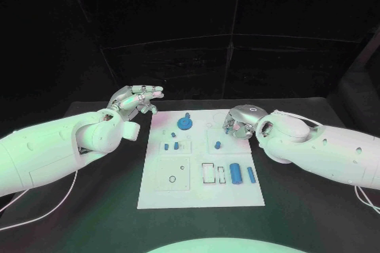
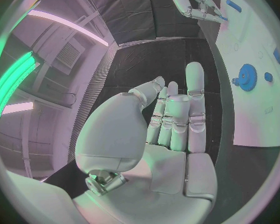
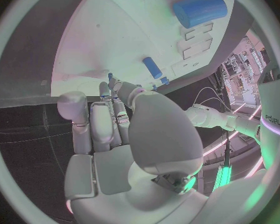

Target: Assemble the parts on the task board

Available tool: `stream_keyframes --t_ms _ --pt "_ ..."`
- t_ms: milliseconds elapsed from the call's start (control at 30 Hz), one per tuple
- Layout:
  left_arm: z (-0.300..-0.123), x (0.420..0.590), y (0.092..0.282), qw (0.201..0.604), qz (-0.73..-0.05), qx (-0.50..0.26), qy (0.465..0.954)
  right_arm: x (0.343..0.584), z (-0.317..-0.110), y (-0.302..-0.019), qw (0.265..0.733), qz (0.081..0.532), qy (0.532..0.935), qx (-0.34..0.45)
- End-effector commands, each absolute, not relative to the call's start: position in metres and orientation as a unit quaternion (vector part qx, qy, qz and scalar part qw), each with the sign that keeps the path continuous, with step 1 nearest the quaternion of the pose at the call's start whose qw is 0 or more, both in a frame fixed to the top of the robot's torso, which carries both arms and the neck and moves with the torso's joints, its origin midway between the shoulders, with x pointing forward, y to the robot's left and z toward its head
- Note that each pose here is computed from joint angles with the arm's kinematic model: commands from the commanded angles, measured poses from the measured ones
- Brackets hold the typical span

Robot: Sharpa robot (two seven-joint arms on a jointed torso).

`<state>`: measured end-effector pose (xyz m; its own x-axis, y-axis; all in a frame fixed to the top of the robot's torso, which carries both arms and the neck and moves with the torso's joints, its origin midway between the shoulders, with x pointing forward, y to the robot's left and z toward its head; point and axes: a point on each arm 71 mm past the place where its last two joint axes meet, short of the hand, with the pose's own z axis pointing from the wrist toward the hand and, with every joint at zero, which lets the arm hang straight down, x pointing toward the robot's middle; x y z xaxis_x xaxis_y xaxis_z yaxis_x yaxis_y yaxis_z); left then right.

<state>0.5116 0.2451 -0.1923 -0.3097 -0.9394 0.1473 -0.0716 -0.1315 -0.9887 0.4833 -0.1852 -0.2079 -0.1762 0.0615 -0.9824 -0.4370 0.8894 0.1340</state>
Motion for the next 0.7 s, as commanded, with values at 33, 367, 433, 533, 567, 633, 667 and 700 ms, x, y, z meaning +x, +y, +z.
stream_keyframes --t_ms 33,367,433,533,567,633,667,700 --pt "-0.192 0.512 0.246 0.370 -0.594 -0.455 0.550 0.479 -0.197 -0.184 0.652 0.212 0.719 -0.119" --pt "-0.192 0.512 0.244 0.369 -0.595 -0.454 0.551 0.453 -0.170 -0.158 0.659 0.277 0.690 -0.116" --pt "-0.192 0.512 0.243 0.368 -0.595 -0.454 0.551 0.447 -0.167 -0.148 0.657 0.291 0.685 -0.119" --pt "-0.192 0.512 0.242 0.367 -0.596 -0.453 0.552 0.443 -0.165 -0.138 0.653 0.304 0.682 -0.123" --pt "-0.192 0.512 0.241 0.366 -0.597 -0.453 0.552 0.441 -0.164 -0.131 0.651 0.311 0.681 -0.126" --pt "-0.192 0.512 0.240 0.365 -0.598 -0.452 0.552 0.440 -0.164 -0.122 0.646 0.320 0.681 -0.130" --pt "-0.192 0.512 0.239 0.365 -0.598 -0.452 0.552 0.439 -0.164 -0.117 0.643 0.324 0.681 -0.133" --pt "-0.192 0.512 0.239 0.365 -0.598 -0.452 0.553 0.439 -0.165 -0.112 0.640 0.327 0.682 -0.135"
